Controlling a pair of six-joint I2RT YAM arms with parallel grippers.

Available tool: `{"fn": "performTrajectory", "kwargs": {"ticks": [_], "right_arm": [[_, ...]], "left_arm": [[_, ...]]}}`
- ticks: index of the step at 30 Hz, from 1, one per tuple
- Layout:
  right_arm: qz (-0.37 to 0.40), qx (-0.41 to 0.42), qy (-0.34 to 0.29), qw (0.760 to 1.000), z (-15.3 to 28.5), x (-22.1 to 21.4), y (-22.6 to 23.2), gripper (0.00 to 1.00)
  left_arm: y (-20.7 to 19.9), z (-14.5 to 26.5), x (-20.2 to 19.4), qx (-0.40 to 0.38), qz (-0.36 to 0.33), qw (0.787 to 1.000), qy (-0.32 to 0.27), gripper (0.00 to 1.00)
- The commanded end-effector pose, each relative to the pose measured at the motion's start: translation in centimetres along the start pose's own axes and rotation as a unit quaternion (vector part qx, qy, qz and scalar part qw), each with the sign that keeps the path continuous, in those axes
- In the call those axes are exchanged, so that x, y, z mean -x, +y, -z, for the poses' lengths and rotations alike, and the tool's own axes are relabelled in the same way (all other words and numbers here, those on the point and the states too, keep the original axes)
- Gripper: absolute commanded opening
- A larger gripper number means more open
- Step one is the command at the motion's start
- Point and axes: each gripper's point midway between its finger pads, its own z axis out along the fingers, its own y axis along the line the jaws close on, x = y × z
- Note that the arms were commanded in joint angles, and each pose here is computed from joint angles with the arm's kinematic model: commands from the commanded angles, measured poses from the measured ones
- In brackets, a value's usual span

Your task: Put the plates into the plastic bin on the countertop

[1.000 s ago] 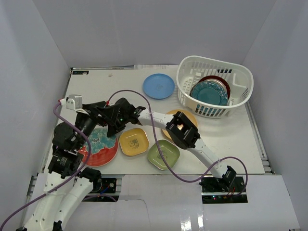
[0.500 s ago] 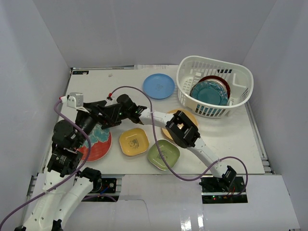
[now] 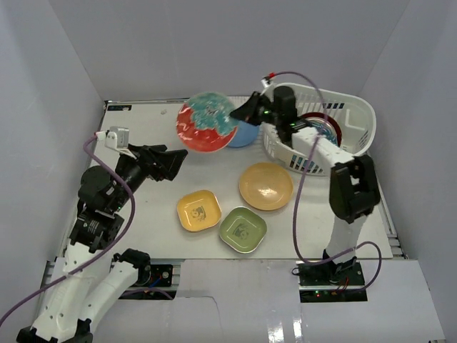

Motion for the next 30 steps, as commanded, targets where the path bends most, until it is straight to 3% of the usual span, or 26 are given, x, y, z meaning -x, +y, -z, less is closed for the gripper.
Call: {"fn": "performTrajectory", "kwargs": {"ticks": [1, 2, 6, 11, 18, 26, 27, 29, 30], "right_arm": [[0.056, 0.059, -0.145, 0.986, 9.2, 9.9, 4.4, 0.08], [0.068, 0.052, -0.168, 0.982, 11.8, 11.2, 4.5, 0.08], [0.046, -0.035, -0.238, 0.969, 20.6, 14.7, -3.1, 0.08], [-0.003, -0.130, -0.294, 0.947, 28.7, 14.3, -11.0, 0.08], [-0.017, -0.197, -0.317, 0.928, 32.5, 12.7, -15.9, 0.08], [-0.036, -0.263, -0.297, 0.917, 32.8, 10.8, -20.7, 0.08], [-0.036, -0.273, -0.293, 0.916, 33.0, 10.7, -21.0, 0.12], [-0.029, -0.297, -0.289, 0.910, 33.4, 10.9, -21.5, 0.33], [-0.034, -0.308, -0.281, 0.908, 33.6, 10.6, -21.9, 0.52]], "left_arm": [[0.7, -1.5, -2.2, 0.008, 0.028, 0.999, 0.045, 0.98], [1.5, -2.4, -3.2, 0.019, 0.040, 0.997, 0.062, 0.98], [3.2, -4.6, -6.0, 0.041, 0.067, 0.992, 0.102, 0.98], [5.5, -7.6, -9.0, 0.068, 0.103, 0.984, 0.130, 0.98], [10.3, -12.9, -11.1, 0.141, 0.082, 0.975, 0.150, 0.98], [16.3, -20.3, -18.6, 0.192, 0.090, 0.947, 0.241, 0.98], [16.8, -20.9, -19.2, 0.196, 0.092, 0.945, 0.247, 0.98], [17.4, -22.7, -19.2, 0.195, 0.092, 0.945, 0.247, 0.97], [18.6, -22.9, -21.5, 0.207, 0.097, 0.935, 0.271, 0.97]]}}
